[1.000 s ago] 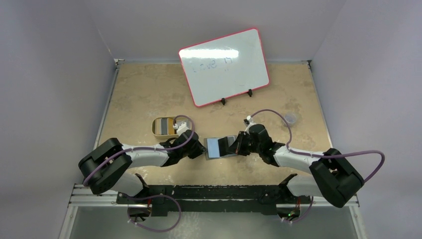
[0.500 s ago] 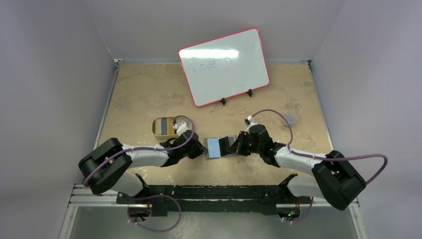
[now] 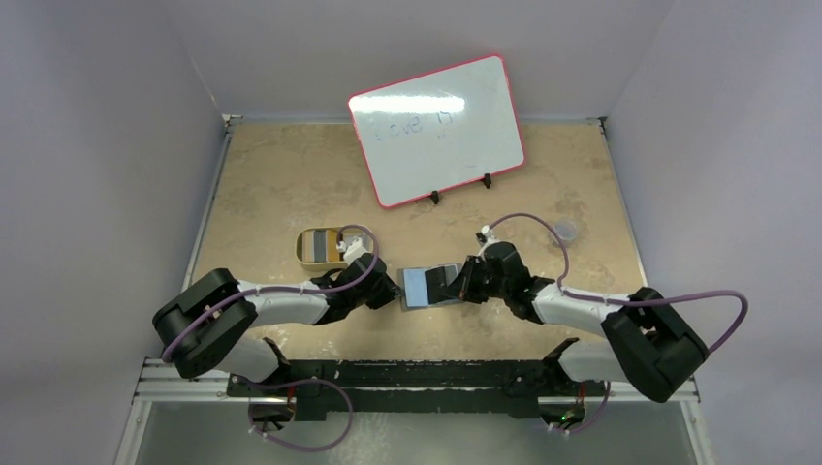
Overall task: Put the credit cards into the card holder
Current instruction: Insert the credit card into the card holder.
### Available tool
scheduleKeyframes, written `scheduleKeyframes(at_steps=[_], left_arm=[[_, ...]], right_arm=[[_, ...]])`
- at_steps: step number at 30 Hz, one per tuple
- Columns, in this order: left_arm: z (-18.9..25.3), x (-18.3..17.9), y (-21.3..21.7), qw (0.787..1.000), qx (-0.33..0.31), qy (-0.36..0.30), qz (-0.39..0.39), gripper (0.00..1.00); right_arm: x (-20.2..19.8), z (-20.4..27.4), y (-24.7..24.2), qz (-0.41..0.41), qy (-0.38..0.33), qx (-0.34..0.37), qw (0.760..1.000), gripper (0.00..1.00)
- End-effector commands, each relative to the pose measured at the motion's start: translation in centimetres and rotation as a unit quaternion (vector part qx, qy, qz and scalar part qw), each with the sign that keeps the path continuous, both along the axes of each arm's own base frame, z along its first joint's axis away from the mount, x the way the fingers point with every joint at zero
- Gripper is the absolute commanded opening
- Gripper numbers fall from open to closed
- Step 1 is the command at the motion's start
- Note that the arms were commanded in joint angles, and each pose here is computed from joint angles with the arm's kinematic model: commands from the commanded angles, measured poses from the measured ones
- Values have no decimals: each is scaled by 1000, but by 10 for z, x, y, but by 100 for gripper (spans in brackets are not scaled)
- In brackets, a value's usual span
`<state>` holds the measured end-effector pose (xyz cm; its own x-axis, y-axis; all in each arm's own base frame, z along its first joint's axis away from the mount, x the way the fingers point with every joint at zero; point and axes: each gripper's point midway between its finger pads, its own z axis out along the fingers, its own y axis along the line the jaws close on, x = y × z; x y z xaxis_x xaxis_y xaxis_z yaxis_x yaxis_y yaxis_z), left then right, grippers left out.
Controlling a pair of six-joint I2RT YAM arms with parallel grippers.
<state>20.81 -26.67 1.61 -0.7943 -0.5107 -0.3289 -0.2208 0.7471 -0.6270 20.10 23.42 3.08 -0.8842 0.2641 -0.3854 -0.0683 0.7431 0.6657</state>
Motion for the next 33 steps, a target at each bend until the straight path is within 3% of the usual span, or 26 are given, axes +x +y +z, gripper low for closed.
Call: scheduleKeyframes(at_steps=[1, 11, 33], left_arm=[[-30, -17, 28, 997, 63, 34, 5, 0], [-34, -18, 28, 997, 69, 36, 4, 0], [-31, -17, 30, 996, 77, 32, 4, 0]], right_arm=[[0, -5, 2, 9, -2, -1, 1000, 0], [-9, -11, 12, 29, 16, 29, 999, 0], [-8, -13, 3, 14, 18, 6, 1000, 0]])
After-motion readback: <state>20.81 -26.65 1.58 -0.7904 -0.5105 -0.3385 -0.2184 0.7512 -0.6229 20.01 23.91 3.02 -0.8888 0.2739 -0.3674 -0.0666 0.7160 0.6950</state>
